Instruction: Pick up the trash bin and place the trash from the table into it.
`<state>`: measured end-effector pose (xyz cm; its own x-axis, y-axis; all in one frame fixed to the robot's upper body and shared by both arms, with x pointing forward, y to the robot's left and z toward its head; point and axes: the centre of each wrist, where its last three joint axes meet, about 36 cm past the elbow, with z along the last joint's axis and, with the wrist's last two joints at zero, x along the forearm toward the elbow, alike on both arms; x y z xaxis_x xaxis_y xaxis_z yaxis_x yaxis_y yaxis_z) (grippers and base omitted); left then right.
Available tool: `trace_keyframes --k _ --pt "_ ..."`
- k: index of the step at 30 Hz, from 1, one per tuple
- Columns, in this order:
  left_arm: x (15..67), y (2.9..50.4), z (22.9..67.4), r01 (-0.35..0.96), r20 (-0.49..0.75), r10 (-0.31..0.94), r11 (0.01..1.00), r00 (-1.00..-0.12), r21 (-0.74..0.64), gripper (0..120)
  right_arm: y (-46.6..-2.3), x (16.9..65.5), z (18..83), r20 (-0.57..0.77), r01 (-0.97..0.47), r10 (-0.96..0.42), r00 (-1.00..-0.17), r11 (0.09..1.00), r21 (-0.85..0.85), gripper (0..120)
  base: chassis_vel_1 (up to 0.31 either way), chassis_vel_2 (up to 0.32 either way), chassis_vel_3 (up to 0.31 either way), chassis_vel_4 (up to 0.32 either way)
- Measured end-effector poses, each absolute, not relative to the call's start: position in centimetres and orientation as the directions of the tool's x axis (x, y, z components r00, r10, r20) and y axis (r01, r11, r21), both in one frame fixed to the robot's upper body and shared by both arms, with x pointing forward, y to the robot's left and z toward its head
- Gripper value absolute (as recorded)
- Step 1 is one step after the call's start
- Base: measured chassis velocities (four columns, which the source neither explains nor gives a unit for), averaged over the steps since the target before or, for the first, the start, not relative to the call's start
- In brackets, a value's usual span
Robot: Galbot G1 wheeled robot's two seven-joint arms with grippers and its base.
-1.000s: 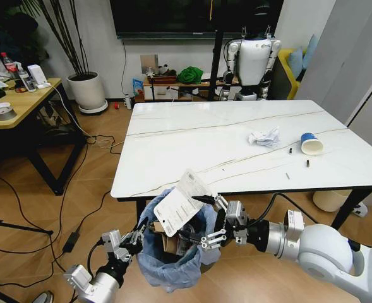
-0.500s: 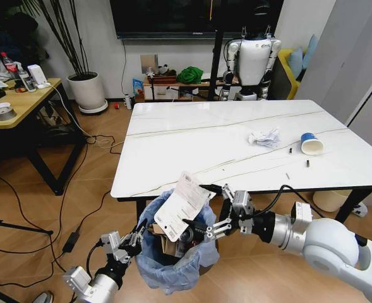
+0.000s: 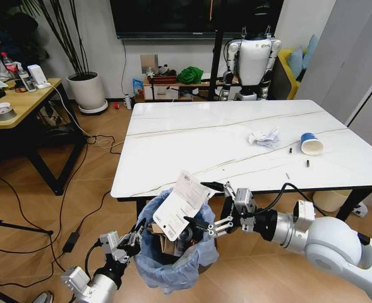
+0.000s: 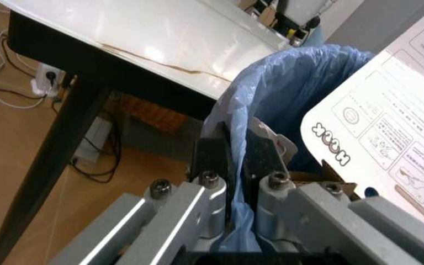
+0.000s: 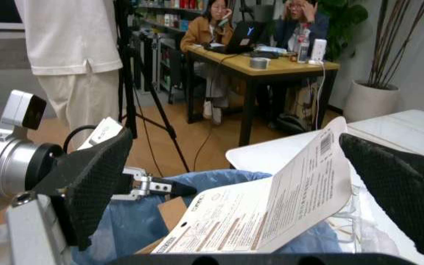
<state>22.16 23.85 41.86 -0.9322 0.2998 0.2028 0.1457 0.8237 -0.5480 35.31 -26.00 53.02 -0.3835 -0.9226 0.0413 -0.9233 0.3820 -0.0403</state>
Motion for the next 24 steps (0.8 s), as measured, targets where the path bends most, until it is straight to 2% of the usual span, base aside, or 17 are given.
trace_keyframes --k 12,24 --pt "22.2 23.9 42.0 0.148 0.2 0.301 0.822 -0.933 -0.549 0 -26.6 36.4 51.4 0.044 -0.907 -0.906 -0.421 0.421 -0.012 100 0.0 0.0 0.0 0.0" --pt "22.3 23.9 42.0 0.144 0.197 0.296 0.822 -0.935 -0.551 0 -25.3 34.7 51.3 0.05 -0.929 -0.928 -0.368 0.369 0.013 100 0.0 0.0 0.0 0.0"
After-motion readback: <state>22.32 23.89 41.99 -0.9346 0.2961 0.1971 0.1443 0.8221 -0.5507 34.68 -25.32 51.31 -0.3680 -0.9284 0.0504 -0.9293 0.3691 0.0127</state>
